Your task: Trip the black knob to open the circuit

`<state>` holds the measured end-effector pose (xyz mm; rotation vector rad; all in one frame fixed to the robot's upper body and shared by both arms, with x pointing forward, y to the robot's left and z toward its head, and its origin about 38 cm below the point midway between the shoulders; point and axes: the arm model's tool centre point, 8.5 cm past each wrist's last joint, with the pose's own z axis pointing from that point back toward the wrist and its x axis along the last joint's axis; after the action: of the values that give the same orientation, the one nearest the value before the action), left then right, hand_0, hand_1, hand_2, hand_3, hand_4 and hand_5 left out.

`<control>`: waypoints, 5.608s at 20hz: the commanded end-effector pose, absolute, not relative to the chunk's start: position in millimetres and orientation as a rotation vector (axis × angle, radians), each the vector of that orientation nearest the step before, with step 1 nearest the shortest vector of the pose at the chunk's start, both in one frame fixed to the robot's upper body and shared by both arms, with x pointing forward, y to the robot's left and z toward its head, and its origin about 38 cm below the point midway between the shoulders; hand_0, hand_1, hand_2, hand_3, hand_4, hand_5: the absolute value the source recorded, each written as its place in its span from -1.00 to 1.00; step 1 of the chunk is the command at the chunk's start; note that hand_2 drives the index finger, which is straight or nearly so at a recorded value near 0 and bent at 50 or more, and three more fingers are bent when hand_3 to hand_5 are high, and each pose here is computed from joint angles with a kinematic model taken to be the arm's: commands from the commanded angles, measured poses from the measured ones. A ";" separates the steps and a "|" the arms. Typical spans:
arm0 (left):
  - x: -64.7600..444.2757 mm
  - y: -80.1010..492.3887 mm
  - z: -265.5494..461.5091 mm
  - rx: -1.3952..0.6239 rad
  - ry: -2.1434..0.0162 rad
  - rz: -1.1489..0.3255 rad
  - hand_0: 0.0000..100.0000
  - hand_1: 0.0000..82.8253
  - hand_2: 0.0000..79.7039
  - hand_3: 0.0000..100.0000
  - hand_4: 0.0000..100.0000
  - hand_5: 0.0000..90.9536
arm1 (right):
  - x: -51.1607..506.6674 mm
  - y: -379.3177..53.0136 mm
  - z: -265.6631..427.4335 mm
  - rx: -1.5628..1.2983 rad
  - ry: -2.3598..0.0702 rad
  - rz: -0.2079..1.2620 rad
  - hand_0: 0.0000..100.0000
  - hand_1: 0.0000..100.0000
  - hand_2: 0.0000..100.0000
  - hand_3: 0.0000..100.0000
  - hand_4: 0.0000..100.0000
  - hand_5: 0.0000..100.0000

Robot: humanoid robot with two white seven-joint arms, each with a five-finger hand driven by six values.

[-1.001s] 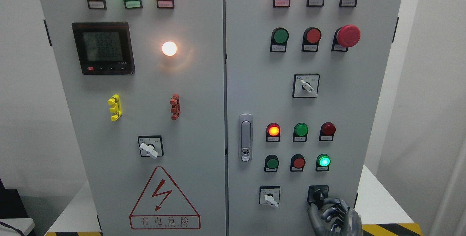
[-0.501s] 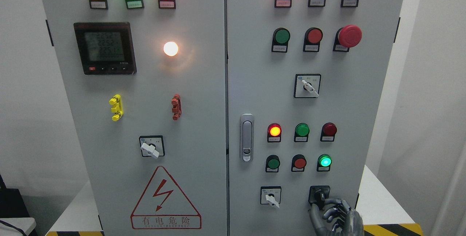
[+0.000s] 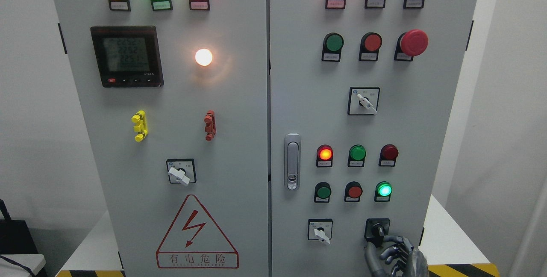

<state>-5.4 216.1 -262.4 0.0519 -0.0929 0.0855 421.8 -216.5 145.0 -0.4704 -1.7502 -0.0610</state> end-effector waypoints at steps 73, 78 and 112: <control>-0.2 215.7 -262.4 0.049 -0.101 0.052 -0.76 -0.06 -1.00 -1.00 -1.00 -1.00 | 265.5 -240.0 91.1 -0.179 -1.911 0.203 -1.00 -0.73 -1.00 -0.75 -0.67 -0.62; -0.2 215.7 -262.4 0.049 -0.101 0.053 -0.76 -0.06 -1.00 -1.00 -1.00 -1.00 | 267.9 -239.8 91.8 -0.150 -1.914 0.183 -1.00 -0.75 -1.00 -0.74 -0.67 -0.62; -0.2 215.7 -262.4 0.049 -0.101 0.052 -0.76 -0.06 -1.00 -1.00 -1.00 -1.00 | 267.5 -239.6 91.3 -0.141 -1.912 0.170 -1.00 -0.74 -1.00 -0.66 -0.60 -0.59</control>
<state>-5.4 216.0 -262.4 0.0519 -0.0930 0.0855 267.0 -239.8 90.5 -0.1421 -1.9097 0.1689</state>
